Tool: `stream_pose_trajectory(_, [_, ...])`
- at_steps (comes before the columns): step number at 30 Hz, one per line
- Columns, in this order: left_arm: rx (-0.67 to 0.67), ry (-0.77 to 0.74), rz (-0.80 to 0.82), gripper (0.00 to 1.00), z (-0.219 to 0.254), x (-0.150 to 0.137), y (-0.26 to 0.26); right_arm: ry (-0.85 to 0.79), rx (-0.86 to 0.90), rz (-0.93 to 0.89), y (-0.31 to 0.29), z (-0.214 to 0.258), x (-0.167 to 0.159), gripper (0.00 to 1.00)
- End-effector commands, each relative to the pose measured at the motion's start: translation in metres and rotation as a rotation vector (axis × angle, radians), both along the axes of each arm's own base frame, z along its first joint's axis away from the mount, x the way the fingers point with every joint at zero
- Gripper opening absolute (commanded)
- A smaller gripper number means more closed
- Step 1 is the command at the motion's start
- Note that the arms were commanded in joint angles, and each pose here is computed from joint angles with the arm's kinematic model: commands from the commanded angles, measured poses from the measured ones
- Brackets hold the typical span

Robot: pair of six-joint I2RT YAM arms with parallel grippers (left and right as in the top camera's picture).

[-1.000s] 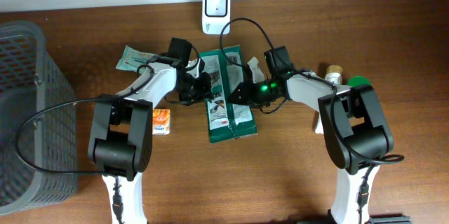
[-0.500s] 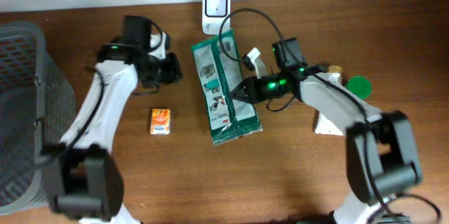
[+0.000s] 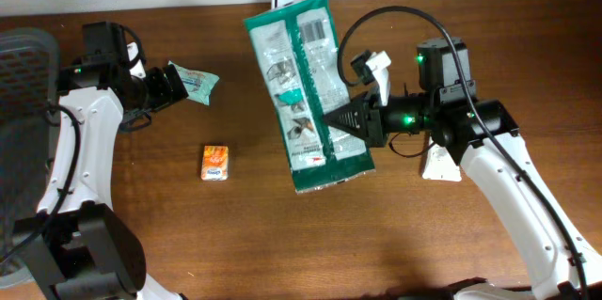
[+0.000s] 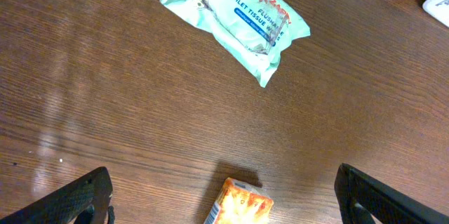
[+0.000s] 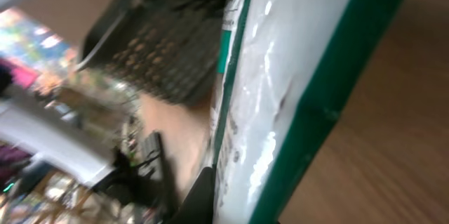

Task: Scan the item barcode
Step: 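Hold the green packet with the right gripper up to the scanner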

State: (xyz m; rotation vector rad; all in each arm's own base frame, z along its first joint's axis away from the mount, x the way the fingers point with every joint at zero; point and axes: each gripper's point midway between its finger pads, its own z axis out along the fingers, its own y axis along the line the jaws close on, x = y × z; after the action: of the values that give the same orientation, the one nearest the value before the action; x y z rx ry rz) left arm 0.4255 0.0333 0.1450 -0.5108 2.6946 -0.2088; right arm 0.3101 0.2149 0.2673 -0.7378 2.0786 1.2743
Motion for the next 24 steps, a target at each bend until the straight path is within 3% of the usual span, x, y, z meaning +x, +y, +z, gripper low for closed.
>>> stream_pose_trajectory(1, [0.008,0.004,0.010,0.99,-0.001,0.000,0.005,-0.099,-0.279,-0.394,-0.021,-0.024,0.060,0.04])
stream_pose_trajectory(3, [0.008,0.004,0.010,0.99,-0.001,0.000,0.005,-0.295,-0.525,-0.689,-0.036,-0.033,0.104,0.04])
stream_pose_trajectory(6, [0.008,0.004,0.011,0.99,-0.001,0.000,0.005,-0.597,-0.854,-0.803,-0.044,-0.048,0.148,0.04])
stream_pose_trajectory(9, [0.008,0.004,0.010,0.99,-0.001,0.000,0.005,-0.654,-0.951,-0.921,-0.051,-0.044,0.182,0.04])
stream_pose_trajectory(13, [0.008,0.004,0.010,0.99,-0.001,0.000,0.005,-0.821,-1.118,-0.861,-0.033,0.007,0.233,0.04])
stream_pose_trajectory(15, [0.008,0.004,0.011,0.99,-0.001,0.000,0.005,-0.885,-1.255,-0.791,-0.030,-0.007,0.248,0.04])
stream_pose_trajectory(19, [0.008,0.004,0.011,0.99,-0.001,0.000,0.005,-0.965,-1.578,-0.730,-0.039,-0.080,0.280,0.04])
stream_pose_trajectory(22, [0.008,0.004,0.010,0.99,-0.001,0.000,0.005,-0.911,-1.695,-0.762,-0.053,-0.127,0.284,0.04])
stream_pose_trajectory(24, [0.008,0.004,0.010,0.99,-0.001,0.000,0.005,-0.906,-1.703,-0.764,-0.054,-0.133,0.284,0.04])
